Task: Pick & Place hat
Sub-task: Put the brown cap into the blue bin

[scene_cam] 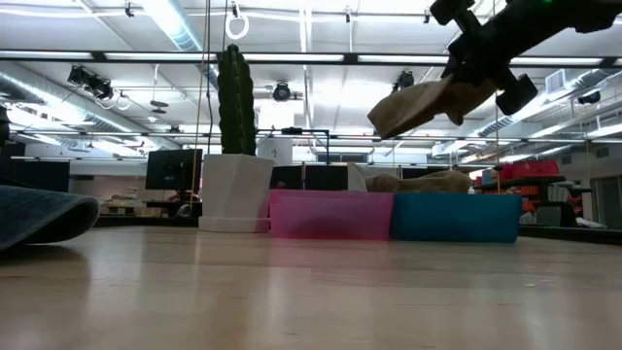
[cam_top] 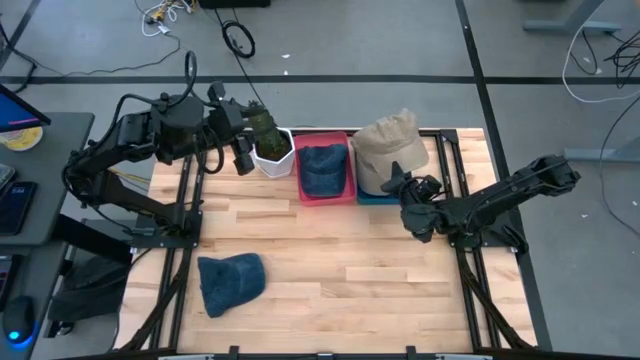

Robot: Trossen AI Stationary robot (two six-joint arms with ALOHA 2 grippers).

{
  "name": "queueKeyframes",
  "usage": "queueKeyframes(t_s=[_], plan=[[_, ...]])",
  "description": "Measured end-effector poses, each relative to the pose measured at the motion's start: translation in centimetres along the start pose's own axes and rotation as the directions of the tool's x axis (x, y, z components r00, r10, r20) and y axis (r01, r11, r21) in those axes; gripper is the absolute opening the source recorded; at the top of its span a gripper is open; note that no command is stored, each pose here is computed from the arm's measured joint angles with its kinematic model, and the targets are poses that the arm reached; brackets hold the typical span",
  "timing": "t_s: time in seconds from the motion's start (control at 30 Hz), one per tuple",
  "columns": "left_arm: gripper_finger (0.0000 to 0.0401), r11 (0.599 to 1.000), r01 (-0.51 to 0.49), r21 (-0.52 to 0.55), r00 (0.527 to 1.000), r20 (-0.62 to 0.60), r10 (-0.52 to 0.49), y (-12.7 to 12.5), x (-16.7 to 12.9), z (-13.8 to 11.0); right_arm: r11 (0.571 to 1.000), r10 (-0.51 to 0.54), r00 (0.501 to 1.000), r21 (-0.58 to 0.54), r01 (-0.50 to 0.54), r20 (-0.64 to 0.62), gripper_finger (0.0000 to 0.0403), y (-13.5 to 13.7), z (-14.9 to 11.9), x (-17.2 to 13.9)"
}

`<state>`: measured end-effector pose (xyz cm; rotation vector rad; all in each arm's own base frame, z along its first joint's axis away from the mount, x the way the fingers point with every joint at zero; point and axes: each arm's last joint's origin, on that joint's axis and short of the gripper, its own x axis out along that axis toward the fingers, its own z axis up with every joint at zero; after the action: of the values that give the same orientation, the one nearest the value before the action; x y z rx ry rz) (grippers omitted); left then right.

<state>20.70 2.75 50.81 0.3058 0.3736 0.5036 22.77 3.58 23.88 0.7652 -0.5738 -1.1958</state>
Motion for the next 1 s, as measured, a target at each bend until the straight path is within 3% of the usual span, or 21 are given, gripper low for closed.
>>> queueKeyframes(t_s=[0.2,0.33,0.53,0.67,1.0], plan=[[0.019,1.0,0.0,0.001,1.0,-0.003,0.0,0.0,0.0,0.0,0.994,-0.006,0.999,-0.112,0.002,-0.041,0.0006,-1.3,-0.5,0.6],[0.019,1.0,-0.002,0.0,1.0,-0.004,0.002,0.1,0.0,0.0,0.995,-0.051,0.992,-0.088,0.041,-0.115,0.0006,-2.9,-0.7,1.5],[0.019,1.0,-0.003,0.0,1.0,-0.004,0.003,0.1,0.0,0.0,0.984,-0.151,0.969,0.061,0.165,-0.194,0.0006,-4.9,-0.6,2.2],[0.019,1.0,-0.003,-0.002,1.0,-0.003,0.003,0.1,0.0,0.0,0.973,-0.194,0.947,0.075,0.22,-0.256,0.0006,-5.5,-0.8,2.1],[0.019,1.0,-0.003,-0.008,1.0,-0.003,0.003,0.1,0.0,0.0,0.942,-0.247,0.928,0.154,0.297,-0.279,0.0007,-6.5,-2.8,2.3]])
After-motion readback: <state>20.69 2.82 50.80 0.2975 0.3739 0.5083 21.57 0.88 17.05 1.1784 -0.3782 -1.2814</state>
